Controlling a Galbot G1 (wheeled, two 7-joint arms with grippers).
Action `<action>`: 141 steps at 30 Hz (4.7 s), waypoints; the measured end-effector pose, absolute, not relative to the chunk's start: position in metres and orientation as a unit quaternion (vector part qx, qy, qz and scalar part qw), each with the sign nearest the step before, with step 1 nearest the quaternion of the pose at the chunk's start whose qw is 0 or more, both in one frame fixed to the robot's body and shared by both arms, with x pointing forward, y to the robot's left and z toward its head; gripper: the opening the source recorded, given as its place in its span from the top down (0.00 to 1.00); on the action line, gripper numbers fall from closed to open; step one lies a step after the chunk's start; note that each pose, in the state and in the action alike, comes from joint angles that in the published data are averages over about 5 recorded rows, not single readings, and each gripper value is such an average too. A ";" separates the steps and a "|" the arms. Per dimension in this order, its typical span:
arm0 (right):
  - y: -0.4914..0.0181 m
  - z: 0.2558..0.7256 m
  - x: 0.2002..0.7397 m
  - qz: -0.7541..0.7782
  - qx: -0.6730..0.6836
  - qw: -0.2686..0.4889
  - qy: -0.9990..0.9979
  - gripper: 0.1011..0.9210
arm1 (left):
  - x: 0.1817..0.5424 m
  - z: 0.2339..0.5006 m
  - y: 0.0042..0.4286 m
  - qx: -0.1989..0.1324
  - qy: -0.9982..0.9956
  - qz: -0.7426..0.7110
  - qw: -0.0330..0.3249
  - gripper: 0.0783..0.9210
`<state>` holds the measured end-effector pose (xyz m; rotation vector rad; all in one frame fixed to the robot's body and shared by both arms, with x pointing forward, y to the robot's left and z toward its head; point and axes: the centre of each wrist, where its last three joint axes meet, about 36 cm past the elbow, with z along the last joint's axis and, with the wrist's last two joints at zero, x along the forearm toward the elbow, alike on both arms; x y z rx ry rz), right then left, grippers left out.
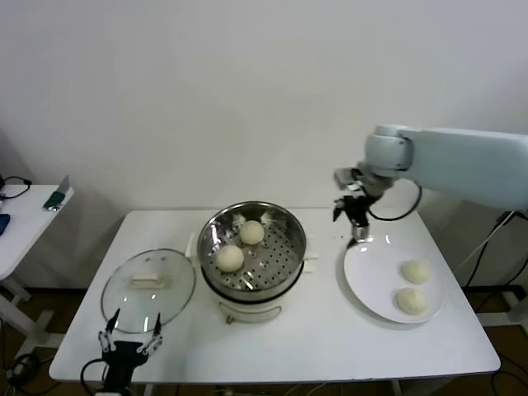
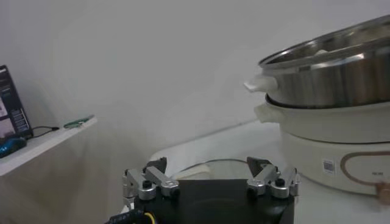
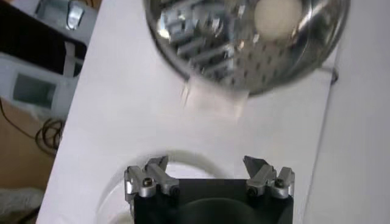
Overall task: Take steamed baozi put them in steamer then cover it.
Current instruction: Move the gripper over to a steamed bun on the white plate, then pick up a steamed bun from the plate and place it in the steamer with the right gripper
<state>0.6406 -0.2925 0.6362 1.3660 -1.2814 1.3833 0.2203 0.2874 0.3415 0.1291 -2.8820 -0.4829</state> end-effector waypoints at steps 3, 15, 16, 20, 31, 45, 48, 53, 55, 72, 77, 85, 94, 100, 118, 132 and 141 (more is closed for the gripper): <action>-0.321 0.613 0.632 0.539 0.533 0.409 -0.508 0.12 | 0.220 0.341 0.288 0.045 -0.979 -0.168 0.111 0.12; -0.405 0.528 0.600 0.513 0.513 0.464 -0.508 0.12 | 0.217 0.335 0.285 0.053 -0.977 -0.166 0.120 0.12; -0.410 0.522 0.598 0.512 0.511 0.468 -0.508 0.12 | 0.217 0.335 0.285 0.054 -0.977 -0.166 0.120 0.12; -0.423 0.502 0.592 0.508 0.505 0.481 -0.505 0.12 | 0.219 0.335 0.285 0.057 -0.977 -0.166 0.119 0.12; -0.437 0.465 0.588 0.499 0.500 0.502 -0.499 0.12 | 0.219 0.332 0.281 0.061 -0.977 -0.164 0.124 0.12; -0.432 0.458 0.600 0.499 0.499 0.502 -0.500 0.12 | 0.216 0.329 0.279 0.062 -0.976 -0.165 0.128 0.12; -0.431 0.460 0.602 0.499 0.499 0.501 -0.501 0.12 | 0.216 0.329 0.279 0.062 -0.976 -0.165 0.128 0.12; -0.429 0.460 0.604 0.498 0.500 0.501 -0.500 0.14 | 0.217 0.328 0.279 0.061 -0.976 -0.165 0.127 0.12; -0.429 0.460 0.605 0.498 0.501 0.502 -0.499 0.16 | 0.216 0.328 0.279 0.061 -0.976 -0.165 0.128 0.12; -0.430 0.467 0.607 0.503 0.506 0.496 -0.495 0.24 | 0.216 0.328 0.279 0.063 -0.976 -0.165 0.128 0.12; -0.423 0.475 0.612 0.511 0.516 0.482 -0.490 0.24 | 0.216 0.328 0.278 0.063 -0.976 -0.163 0.128 0.12; -0.385 0.521 0.636 0.558 0.557 0.415 -0.454 0.24 | 0.216 0.329 0.277 0.062 -0.976 -0.165 0.126 0.12; -0.306 0.633 0.679 0.658 0.595 0.281 -0.365 0.24 | 0.213 0.330 0.276 0.061 -0.976 -0.167 0.129 0.12; -0.227 0.704 0.687 0.714 0.613 0.185 -0.285 0.23 | 0.213 0.330 0.276 0.062 -0.976 -0.166 0.129 0.12; -0.019 0.699 0.652 0.742 0.665 0.034 -0.081 0.23 | 0.205 0.330 0.282 0.072 -0.975 -0.164 0.132 0.12; 0.035 0.622 0.623 0.704 0.710 0.012 -0.007 0.23 | 0.201 0.324 0.288 0.076 -0.975 -0.160 0.137 0.12; 0.041 0.607 0.616 0.697 0.717 0.013 0.014 0.22 | 0.204 0.325 0.289 0.077 -0.975 -0.158 0.135 0.12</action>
